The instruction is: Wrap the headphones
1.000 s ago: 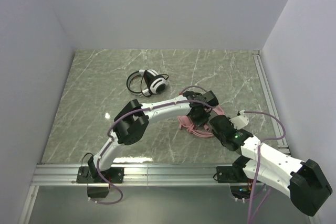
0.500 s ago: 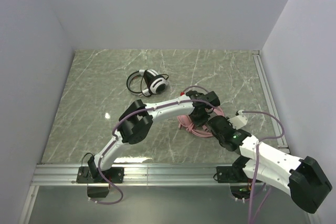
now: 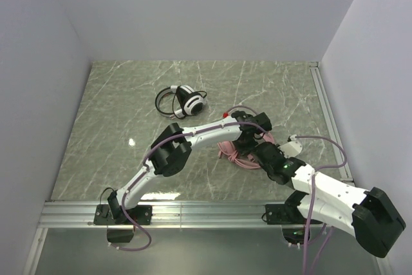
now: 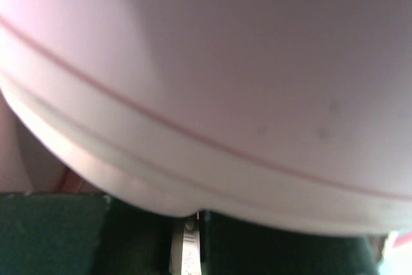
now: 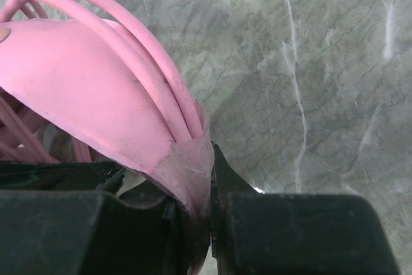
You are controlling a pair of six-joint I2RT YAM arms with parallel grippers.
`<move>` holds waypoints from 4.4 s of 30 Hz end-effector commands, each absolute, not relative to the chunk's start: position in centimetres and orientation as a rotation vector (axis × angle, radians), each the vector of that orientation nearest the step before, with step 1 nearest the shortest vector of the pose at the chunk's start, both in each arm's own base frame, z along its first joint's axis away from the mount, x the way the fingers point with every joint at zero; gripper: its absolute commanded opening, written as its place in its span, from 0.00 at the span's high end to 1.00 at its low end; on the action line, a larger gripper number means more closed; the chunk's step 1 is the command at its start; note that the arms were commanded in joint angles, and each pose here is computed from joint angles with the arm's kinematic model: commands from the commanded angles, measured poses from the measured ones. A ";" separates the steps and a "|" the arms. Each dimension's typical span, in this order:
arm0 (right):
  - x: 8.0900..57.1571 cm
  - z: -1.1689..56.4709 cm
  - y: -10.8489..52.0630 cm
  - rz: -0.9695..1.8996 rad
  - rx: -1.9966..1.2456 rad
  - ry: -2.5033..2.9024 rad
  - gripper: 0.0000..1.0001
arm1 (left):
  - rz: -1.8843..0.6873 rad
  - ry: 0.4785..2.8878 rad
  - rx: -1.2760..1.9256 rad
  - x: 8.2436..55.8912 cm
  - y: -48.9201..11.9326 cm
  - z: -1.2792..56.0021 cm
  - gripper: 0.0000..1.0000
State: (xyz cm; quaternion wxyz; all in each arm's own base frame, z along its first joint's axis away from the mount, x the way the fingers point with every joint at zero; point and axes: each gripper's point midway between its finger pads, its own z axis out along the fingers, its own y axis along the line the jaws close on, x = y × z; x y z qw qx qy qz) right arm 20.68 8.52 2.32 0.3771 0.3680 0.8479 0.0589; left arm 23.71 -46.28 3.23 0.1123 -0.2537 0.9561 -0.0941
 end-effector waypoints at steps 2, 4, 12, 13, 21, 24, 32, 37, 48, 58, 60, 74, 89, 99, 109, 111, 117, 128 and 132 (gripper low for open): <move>23.1 7.9 11.3 0.306 0.906 2.074 1.00 | 0.092 2.749 -0.717 25.7 -40.9 -3.1 1.00; 23.1 8.9 12.1 0.342 0.866 2.098 1.00 | 0.066 2.746 -0.669 26.1 -41.2 -2.9 1.00; 23.2 11.7 14.0 0.413 0.838 2.154 1.00 | 0.125 2.627 -0.606 26.1 -40.7 -1.2 1.00; 23.1 11.7 14.3 0.419 0.841 2.173 1.00 | 0.134 2.600 -0.598 26.4 -40.6 -1.0 1.00; 23.5 13.8 15.3 0.429 0.894 2.199 1.00 | 0.156 2.559 -0.574 25.9 -40.9 -0.5 1.00; 23.6 13.6 15.2 0.447 0.913 2.171 1.00 | 0.139 2.558 -0.546 25.9 -41.2 -0.2 0.98; 23.5 13.0 13.9 0.437 0.928 2.113 1.00 | 0.020 2.538 -0.536 26.2 -42.0 2.5 0.71; 23.4 13.3 13.4 0.447 0.898 2.089 1.00 | -0.004 2.528 -0.527 26.3 -42.0 3.8 0.73; 23.4 12.4 12.6 0.469 0.937 2.028 1.00 | -0.112 2.568 -0.443 25.1 -42.8 5.8 0.76; 24.1 13.5 12.6 0.479 0.930 2.006 1.00 | -0.091 2.600 -0.358 23.2 -43.9 4.2 0.76; 23.8 13.5 12.8 0.471 0.927 2.033 1.00 | -0.052 2.587 -0.361 23.5 -43.7 4.1 0.75; 23.1 15.8 14.2 0.591 0.977 2.062 1.00 | 0.076 2.547 -0.327 24.6 -42.7 0.6 0.86; 24.2 15.5 11.6 0.511 0.921 1.933 1.00 | -0.074 2.591 -0.218 23.0 -44.7 3.5 0.71; 24.4 14.1 10.1 0.477 0.898 1.860 1.00 | -0.214 2.644 -0.153 21.8 -46.0 6.5 0.72; 25.0 12.8 9.7 0.447 0.872 1.842 1.00 | -0.312 2.676 -0.082 21.0 -46.9 8.6 0.65; 25.0 12.4 9.5 0.436 0.870 1.846 1.00 | -0.342 2.668 -0.069 21.0 -47.2 9.2 0.64; 25.2 11.7 9.2 0.427 0.865 1.842 1.00 | -0.377 2.685 -0.048 20.5 -47.4 9.9 0.64; 25.0 9.7 8.2 0.394 0.934 1.888 1.00 | -0.413 2.689 -0.019 20.2 -47.7 10.7 0.60; 25.0 9.1 8.2 0.397 0.941 1.905 1.00 | -0.426 2.687 0.002 20.2 -48.1 10.8 0.58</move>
